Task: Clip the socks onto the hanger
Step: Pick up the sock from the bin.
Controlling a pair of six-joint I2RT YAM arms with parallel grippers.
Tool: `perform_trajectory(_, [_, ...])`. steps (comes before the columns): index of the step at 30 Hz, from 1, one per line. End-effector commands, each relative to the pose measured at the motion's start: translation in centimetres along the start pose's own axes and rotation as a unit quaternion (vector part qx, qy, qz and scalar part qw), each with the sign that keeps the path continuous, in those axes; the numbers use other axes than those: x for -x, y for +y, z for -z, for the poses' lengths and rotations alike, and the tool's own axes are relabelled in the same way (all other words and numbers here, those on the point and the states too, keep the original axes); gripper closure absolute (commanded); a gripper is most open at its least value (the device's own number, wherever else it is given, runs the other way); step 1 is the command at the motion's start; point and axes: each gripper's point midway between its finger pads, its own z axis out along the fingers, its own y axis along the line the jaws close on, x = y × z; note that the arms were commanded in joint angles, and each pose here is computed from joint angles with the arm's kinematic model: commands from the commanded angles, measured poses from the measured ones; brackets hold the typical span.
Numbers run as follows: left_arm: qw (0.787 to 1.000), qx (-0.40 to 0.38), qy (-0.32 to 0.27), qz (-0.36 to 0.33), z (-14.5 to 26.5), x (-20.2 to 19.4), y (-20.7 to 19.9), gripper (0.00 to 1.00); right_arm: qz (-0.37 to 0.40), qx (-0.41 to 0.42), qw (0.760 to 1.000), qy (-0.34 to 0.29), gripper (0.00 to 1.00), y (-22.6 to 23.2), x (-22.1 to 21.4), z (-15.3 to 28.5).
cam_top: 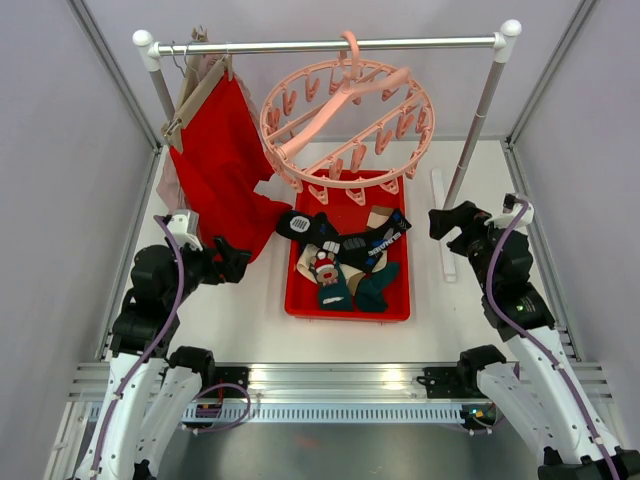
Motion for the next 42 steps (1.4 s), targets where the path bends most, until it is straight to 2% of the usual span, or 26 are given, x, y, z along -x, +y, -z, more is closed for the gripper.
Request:
perform_trajectory(1, [1.0, -0.017, -0.009, 0.003, -0.2, 0.6, -0.6, 0.0, 0.008, 0.0, 1.0, 0.004, 0.02, -0.1, -0.2, -0.2])
perform_trajectory(7, [1.0, -0.016, -0.008, 0.004, -0.3, 0.5, -0.5, 0.0, 0.019, -0.002, 0.999, 0.044, 0.02, -0.3, -2.0, -1.3])
perform_trajectory(13, [1.0, -0.018, -0.009, 0.004, -0.2, 0.5, -0.6, 0.0, 0.022, 0.031, 0.996, 0.086, 0.02, 0.1, -4.9, -2.7])
perform_trajectory(19, [1.0, -0.024, -0.003, 0.005, -0.4, 0.3, -0.8, 0.0, 0.025, 0.029, 0.989, 0.145, 0.14, -0.4, -8.8, -4.6])
perform_trajectory(26, [1.0, -0.023, -0.001, 0.005, -0.4, 0.2, -0.8, 0.0, 0.051, -0.009, 0.989, 0.139, 0.19, -0.9, -10.6, -7.3])
perform_trajectory(31, [1.0, -0.023, 0.0, 0.006, -0.5, 0.2, -0.7, 0.0, 0.057, -0.047, 0.991, 0.111, 0.26, -1.7, -9.9, -9.0])
perform_trajectory(34, [1.0, -0.022, 0.003, 0.007, -0.6, 0.1, -0.7, 0.0, 0.068, -0.08, 0.99, 0.092, 0.26, -2.8, -9.3, -10.0])
perform_trajectory(42, [1.0, -0.022, 0.005, 0.007, -0.7, 0.0, -0.7, 0.0, 0.062, -0.083, 0.99, 0.092, 0.31, -2.4, -10.0, -12.8])
